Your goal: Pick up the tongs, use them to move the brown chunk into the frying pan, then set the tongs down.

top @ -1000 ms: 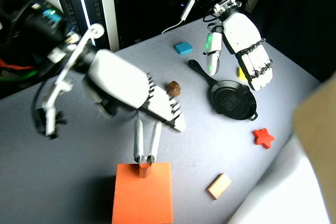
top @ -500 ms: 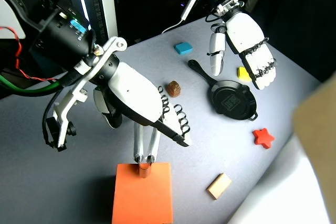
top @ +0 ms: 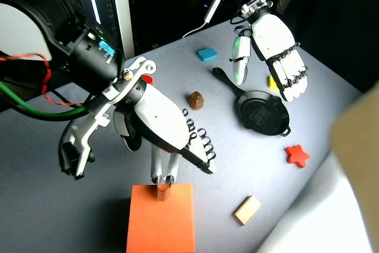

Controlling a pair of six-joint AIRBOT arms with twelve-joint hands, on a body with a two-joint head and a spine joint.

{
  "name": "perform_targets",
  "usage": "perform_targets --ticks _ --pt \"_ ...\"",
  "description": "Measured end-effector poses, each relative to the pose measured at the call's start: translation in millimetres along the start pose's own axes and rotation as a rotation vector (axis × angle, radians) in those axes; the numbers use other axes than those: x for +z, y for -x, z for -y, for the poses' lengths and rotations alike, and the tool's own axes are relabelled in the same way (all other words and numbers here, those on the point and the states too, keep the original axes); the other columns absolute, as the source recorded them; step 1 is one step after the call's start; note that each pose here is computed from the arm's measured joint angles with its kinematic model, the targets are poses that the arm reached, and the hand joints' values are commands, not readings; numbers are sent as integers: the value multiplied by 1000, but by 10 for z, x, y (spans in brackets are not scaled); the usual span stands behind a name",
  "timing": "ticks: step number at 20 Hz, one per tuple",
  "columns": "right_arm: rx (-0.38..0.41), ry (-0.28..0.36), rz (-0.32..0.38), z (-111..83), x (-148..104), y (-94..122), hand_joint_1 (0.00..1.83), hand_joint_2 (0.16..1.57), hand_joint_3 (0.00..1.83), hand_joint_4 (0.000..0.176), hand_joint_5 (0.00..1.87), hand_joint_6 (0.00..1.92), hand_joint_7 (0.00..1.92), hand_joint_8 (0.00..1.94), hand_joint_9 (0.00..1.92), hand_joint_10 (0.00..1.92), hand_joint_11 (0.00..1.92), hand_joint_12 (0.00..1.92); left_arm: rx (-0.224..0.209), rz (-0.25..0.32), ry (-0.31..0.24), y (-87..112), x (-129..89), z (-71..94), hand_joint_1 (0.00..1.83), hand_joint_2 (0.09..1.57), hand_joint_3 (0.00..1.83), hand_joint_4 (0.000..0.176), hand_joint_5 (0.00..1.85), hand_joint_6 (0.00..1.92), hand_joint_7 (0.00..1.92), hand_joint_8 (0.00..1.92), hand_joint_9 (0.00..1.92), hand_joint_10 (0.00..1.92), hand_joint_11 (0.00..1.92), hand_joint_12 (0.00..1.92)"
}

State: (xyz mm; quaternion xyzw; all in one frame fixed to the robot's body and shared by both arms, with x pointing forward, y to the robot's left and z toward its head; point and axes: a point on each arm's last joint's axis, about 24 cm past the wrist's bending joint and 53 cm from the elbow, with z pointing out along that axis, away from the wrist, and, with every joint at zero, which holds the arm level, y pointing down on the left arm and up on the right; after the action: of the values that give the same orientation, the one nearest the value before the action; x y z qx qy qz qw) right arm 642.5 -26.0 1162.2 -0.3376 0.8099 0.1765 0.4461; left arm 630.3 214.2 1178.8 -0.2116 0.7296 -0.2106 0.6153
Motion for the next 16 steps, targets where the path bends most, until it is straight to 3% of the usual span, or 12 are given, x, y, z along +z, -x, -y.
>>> perform_targets --ticks 5,9,16 --pt "-31 -5 -19 24 92 -90 1033 913 0 0 0 0 0 0 0 0 0 0 1 0 -1 0 0 3 0 1202 0 9 1 0 16 0 19 0 0 226" --pt "-35 -10 -7 61 169 -62 1020 935 0 0 0 0 0 0 0 0 0 0 1 0 -1 1 0 3 0 1210 1 22 15 4 39 4 39 4 0 284" --pt "-50 5 -17 -2 318 -130 1043 933 0 0 0 0 0 0 0 0 0 0 3 -5 6 -18 -3 -25 0 1198 0 13 20 3 50 1 38 1 0 265"
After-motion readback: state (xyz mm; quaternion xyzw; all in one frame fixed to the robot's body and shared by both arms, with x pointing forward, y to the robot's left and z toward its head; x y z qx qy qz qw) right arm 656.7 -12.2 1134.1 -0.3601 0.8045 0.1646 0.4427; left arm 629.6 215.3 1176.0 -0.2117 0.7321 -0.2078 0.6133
